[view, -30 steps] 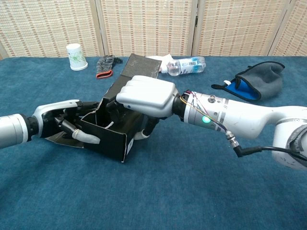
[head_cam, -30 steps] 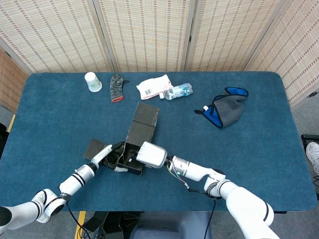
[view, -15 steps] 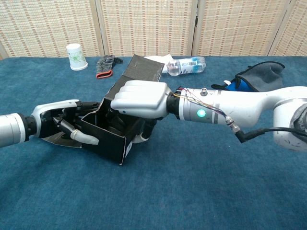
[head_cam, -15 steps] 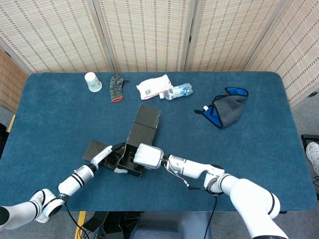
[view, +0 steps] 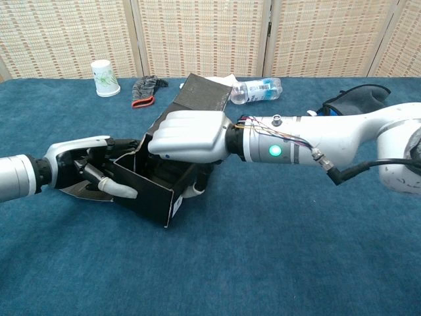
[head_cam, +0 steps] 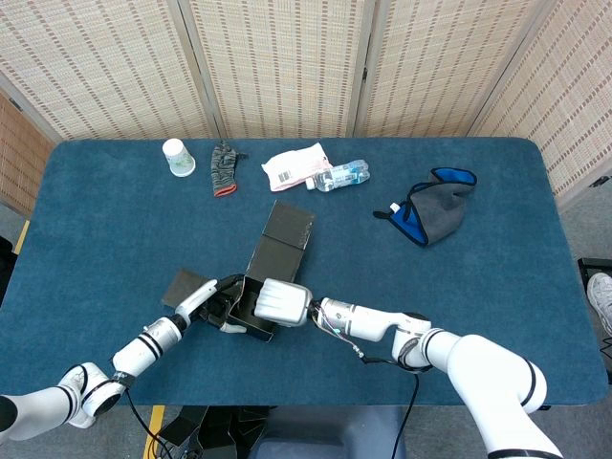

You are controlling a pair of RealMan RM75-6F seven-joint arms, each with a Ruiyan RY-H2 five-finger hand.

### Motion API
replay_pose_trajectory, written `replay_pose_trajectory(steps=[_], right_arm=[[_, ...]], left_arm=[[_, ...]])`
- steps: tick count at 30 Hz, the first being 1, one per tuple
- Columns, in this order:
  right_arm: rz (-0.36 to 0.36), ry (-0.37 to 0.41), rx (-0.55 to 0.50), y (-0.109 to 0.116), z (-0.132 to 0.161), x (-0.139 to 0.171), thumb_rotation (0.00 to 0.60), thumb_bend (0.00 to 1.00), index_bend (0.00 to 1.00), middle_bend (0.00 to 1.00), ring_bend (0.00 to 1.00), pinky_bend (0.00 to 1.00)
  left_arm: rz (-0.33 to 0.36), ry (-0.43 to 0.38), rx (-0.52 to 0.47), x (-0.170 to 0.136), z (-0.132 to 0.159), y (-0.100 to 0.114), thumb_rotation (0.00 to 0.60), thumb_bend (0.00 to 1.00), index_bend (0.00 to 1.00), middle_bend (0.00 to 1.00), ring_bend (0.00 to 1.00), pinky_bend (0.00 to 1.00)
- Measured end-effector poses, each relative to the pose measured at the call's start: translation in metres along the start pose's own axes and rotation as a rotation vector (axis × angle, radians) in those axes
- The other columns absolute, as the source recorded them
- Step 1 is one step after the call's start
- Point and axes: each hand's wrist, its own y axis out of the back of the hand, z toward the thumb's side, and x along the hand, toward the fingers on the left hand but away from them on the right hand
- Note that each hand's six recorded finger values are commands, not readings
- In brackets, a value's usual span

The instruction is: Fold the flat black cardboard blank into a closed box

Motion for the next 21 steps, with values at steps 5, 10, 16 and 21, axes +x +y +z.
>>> replay_pose_trajectory(steps=[5, 10, 16, 21], right_arm=[[-0.009, -0.028, -0.017, 0.003, -0.004, 0.004, 0.600, 0.29, 0.42, 0.37, 0.78, 1.00], [-0.023, -0.063, -0.039, 0.009, -0.011, 0.014, 0.600, 0.31, 0.17, 0.20, 0.75, 1.00], [-0.044, -0.117, -0.075, 0.017, -0.019, 0.032, 0.600, 0.31, 0.12, 0.16, 0.74, 1.00], [-0.084, -0.201, -0.201, 0.022, -0.024, 0.049, 0.600, 0.28, 0.12, 0.16, 0.74, 1.00]], left_arm=[[0.004, 0.001, 0.007, 0.000, -0.001, -0.001, 0.600, 0.09, 0.18, 0.19, 0.66, 0.93], [0.015, -0.001, 0.009, 0.002, -0.002, -0.002, 0.600, 0.09, 0.16, 0.19, 0.66, 0.93], [0.046, -0.011, 0.026, 0.004, 0.000, -0.002, 0.600, 0.09, 0.15, 0.19, 0.66, 0.93], [0.088, -0.020, 0.098, 0.003, 0.001, -0.002, 0.600, 0.09, 0.15, 0.18, 0.66, 0.93]])
